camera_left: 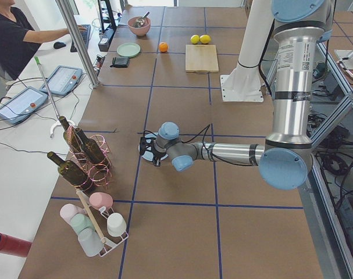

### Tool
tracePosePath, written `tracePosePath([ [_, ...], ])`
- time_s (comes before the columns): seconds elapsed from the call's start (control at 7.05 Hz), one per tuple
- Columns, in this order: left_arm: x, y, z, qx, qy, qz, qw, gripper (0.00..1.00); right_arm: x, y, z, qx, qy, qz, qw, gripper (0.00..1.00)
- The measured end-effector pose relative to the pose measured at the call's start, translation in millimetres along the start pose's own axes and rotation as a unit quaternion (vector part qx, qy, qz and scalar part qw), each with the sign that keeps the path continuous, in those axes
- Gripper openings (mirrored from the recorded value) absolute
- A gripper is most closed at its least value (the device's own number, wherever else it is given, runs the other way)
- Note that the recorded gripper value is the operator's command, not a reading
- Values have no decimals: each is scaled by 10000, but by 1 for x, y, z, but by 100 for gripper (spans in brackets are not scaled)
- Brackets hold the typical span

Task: Pick orange to plate
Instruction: 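Grip the light blue plate rim with the left gripper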

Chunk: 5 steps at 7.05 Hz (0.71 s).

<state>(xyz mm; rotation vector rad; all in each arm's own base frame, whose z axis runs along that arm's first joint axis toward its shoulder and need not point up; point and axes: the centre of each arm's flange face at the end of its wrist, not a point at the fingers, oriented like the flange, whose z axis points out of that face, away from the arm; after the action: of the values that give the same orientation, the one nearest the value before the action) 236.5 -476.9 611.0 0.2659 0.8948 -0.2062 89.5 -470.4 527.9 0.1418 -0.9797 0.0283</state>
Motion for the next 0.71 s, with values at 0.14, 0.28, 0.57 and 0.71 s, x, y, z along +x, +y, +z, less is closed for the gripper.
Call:
tracePosePath([
  [0.14,-2,0,2,-13,-17,-1,10000,40,-1,0,-1,8,-17,0,10000,100],
  [0.28,-2,1,3,-25,-28,6,10000,44,-2,0,-1,11,-23,0,10000,100],
  [0.57,-1,2,4,-34,-21,20,10000,44,-2,0,-1,11,-26,3,10000,100],
  [0.71,1,1,4,-33,-9,17,10000,44,-2,0,-1,11,-26,6,10000,100],
])
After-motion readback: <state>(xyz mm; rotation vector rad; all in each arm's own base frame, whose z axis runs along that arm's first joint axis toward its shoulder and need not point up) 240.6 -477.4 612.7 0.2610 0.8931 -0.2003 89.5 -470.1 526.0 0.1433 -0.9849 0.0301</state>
